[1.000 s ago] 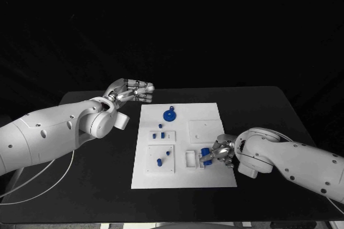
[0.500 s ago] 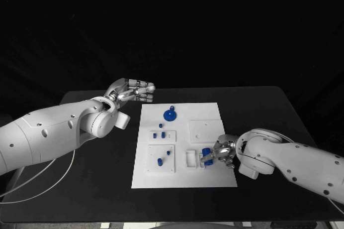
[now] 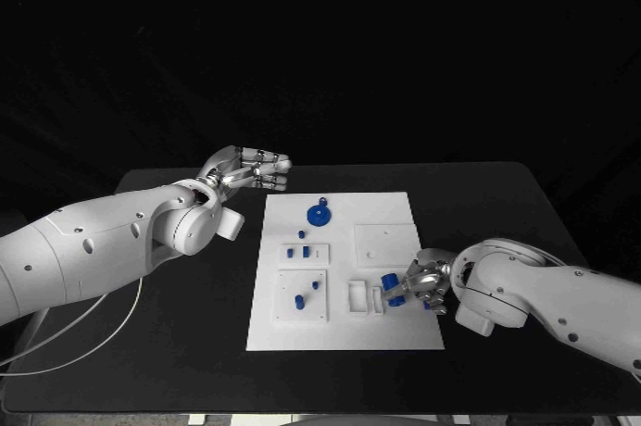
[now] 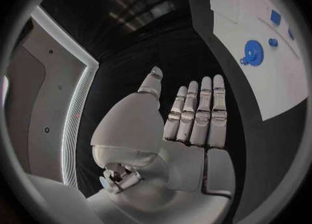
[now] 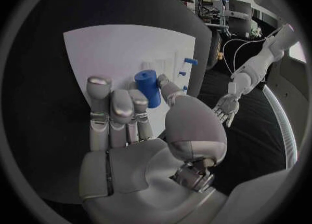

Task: Assemble the parts on the task board

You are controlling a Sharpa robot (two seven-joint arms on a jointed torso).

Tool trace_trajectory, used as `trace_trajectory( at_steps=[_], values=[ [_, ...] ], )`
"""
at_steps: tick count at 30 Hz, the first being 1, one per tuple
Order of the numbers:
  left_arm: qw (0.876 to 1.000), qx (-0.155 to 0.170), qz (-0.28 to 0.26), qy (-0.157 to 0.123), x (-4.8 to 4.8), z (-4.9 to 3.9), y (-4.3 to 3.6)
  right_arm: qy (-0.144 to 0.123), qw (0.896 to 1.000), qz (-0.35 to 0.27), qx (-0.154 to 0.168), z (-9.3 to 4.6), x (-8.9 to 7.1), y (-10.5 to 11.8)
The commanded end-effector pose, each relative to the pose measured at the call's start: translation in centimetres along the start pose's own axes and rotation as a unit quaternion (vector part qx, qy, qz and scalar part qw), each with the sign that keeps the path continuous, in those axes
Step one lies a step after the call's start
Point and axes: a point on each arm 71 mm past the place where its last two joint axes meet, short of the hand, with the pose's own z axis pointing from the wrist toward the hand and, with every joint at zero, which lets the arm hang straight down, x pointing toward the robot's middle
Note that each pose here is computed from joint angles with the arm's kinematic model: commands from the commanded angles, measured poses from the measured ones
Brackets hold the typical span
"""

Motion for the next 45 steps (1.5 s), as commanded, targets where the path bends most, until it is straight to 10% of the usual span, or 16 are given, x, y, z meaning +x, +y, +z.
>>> trace_trajectory(
  at_steps=[1, 45],
  values=[
    [1.000, 0.002, -0.006, 0.008, 0.29, 0.11, -0.10, -0.004, 1.000, 0.005, 0.017, -0.5, -0.3, 0.1],
    [1.000, -0.001, -0.008, 0.017, 0.80, 0.30, -0.09, 0.026, 0.999, -0.038, -0.009, 1.3, 2.7, 4.0]
  ],
)
